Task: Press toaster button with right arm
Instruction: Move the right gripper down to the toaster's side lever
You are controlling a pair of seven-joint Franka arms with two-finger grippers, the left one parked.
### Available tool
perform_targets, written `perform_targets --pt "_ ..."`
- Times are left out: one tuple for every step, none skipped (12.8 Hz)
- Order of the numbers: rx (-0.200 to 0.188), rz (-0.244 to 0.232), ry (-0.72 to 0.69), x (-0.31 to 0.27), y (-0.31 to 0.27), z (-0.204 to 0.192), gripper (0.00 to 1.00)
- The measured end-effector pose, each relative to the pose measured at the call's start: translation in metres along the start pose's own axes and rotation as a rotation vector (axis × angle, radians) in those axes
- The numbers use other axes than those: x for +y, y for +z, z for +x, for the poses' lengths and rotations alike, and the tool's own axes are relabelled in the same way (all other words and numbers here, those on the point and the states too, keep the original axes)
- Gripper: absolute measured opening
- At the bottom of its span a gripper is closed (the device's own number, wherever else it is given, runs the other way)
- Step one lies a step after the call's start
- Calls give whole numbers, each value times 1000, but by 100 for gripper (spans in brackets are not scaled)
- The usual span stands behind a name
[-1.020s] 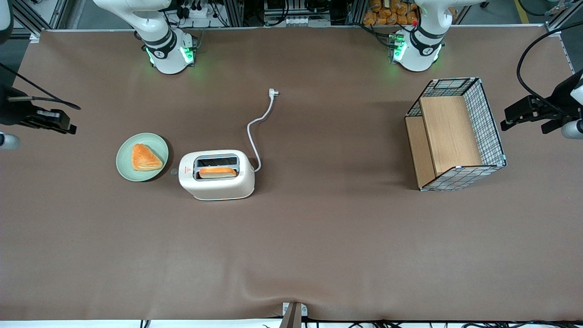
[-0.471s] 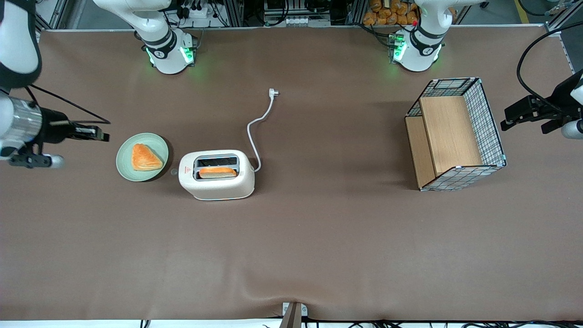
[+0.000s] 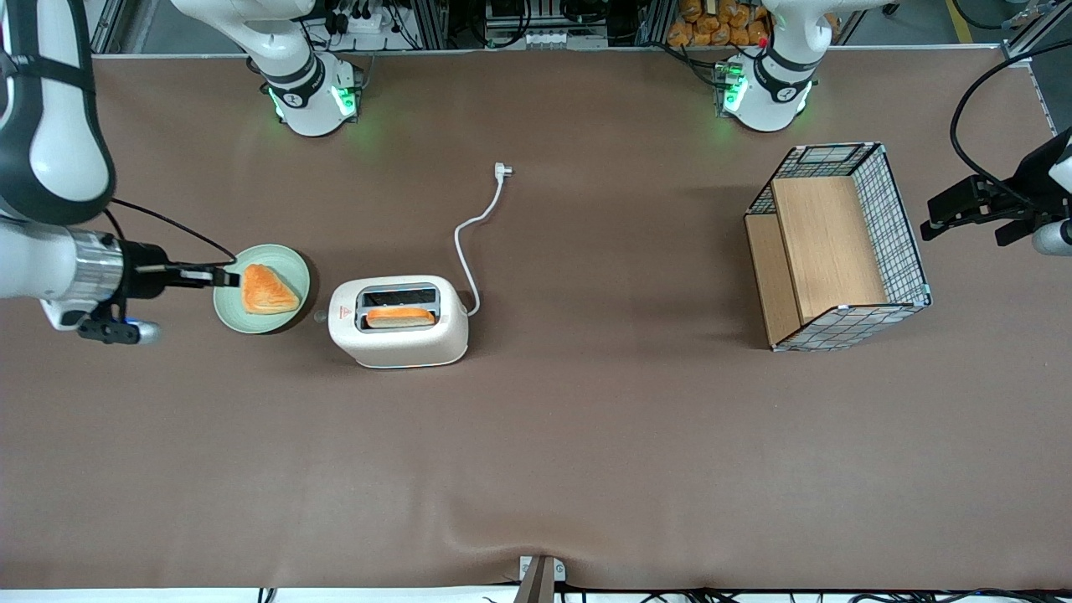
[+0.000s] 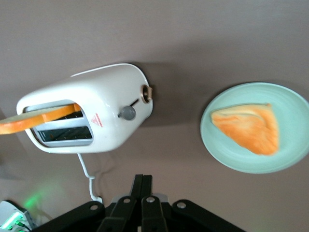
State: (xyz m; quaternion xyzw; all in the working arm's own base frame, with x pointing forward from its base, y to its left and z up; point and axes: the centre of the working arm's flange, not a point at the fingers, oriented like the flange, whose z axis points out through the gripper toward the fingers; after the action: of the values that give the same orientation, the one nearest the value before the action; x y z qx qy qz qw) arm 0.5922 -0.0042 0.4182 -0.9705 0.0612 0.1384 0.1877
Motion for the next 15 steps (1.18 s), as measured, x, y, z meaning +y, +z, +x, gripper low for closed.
perform_targets --pt "15 4 -24 2 13 4 1" --pt "25 7 -39 1 24 8 1" --pt "29 6 -49 -3 32 10 1" --pt "30 11 -55 -9 39 11 1" --pt "26 28 -56 -13 44 12 1" --pt "23 42 -66 -14 50 15 1" --pt "22 50 -78 -12 56 18 1" --pt "26 57 -90 -9 62 21 1" --pt "29 66 -98 -6 70 23 1" --pt "32 74 -98 -3 76 24 1" --pt "39 80 -96 -2 80 26 1" --pt "47 84 -95 -2 83 28 1" --pt "47 85 -99 -5 87 29 1" --pt "43 86 -102 -8 92 29 1" --pt "38 91 -100 -10 96 29 1"
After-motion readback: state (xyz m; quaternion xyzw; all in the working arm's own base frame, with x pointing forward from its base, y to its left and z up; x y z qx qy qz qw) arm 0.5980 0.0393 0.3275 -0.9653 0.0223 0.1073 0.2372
